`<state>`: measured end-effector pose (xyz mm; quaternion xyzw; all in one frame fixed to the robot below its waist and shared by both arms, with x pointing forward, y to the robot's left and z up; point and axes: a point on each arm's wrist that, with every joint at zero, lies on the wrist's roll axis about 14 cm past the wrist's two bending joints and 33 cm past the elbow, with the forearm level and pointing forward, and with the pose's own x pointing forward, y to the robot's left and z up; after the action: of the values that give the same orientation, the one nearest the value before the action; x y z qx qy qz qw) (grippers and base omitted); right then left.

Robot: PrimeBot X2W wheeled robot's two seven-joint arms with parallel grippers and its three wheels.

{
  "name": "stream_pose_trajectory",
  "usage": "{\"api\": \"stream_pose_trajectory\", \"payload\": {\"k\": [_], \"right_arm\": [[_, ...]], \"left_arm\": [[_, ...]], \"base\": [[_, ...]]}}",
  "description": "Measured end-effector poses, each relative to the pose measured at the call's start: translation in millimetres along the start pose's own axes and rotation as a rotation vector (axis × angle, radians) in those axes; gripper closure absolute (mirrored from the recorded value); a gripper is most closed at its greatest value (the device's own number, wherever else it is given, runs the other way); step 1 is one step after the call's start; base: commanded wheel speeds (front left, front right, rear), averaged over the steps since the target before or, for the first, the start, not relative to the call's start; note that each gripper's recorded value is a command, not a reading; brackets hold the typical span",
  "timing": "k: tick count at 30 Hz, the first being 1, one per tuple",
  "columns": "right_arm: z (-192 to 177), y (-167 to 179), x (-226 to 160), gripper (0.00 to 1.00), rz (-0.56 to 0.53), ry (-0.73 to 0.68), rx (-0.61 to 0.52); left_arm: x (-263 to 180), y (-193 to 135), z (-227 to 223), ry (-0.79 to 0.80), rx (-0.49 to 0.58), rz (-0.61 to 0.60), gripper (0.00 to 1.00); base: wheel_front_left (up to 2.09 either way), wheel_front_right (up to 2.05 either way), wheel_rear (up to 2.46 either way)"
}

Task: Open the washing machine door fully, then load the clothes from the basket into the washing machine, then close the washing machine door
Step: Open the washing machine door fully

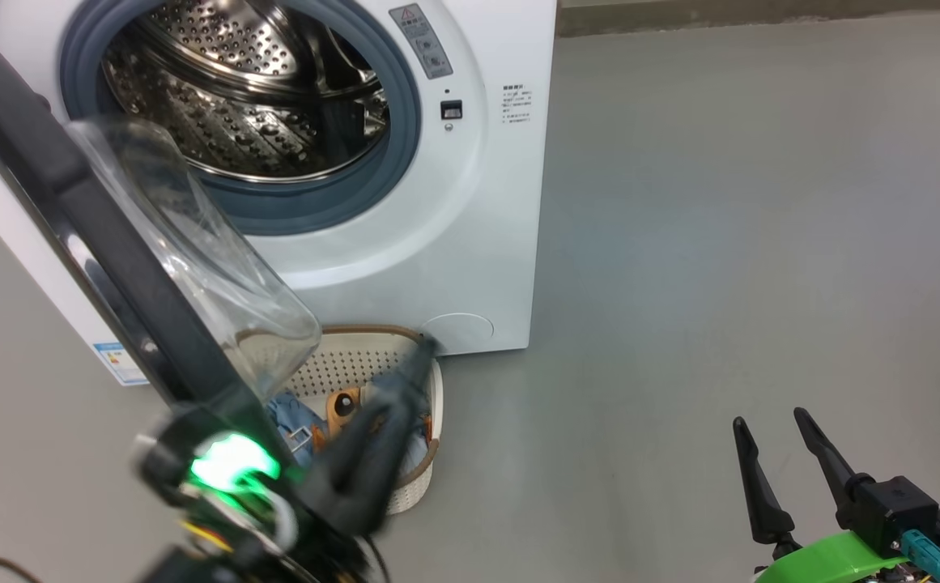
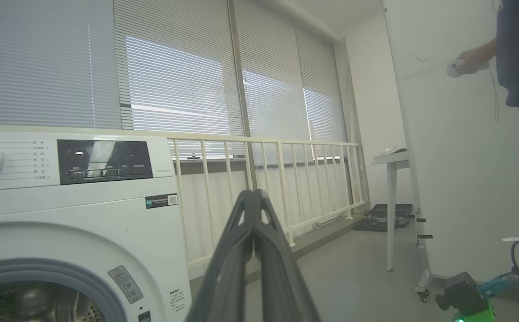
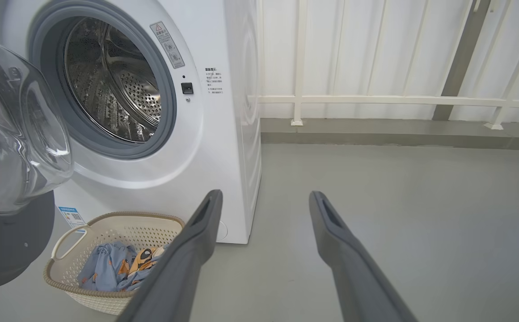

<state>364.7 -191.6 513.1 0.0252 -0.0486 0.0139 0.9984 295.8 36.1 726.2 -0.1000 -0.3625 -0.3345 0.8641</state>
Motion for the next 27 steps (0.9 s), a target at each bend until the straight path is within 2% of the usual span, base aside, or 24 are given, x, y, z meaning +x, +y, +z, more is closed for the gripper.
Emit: {"api": "stream_pose_trajectory", "payload": {"k": [9, 27], "right_arm": [[-8, 4, 3, 0.0, 0.013, 0.023, 0.002], [-18, 9, 12, 0.0, 0.027, 0.05, 0.005]], "left_arm": [[-30, -17, -65, 0.213, -0.129, 0.019, 1.0], [-80, -5, -139, 0.478, -0.175, 0.103, 1.0]], "base": [[0.0, 0.0, 0.0], [0.0, 0.0, 0.0]]}}
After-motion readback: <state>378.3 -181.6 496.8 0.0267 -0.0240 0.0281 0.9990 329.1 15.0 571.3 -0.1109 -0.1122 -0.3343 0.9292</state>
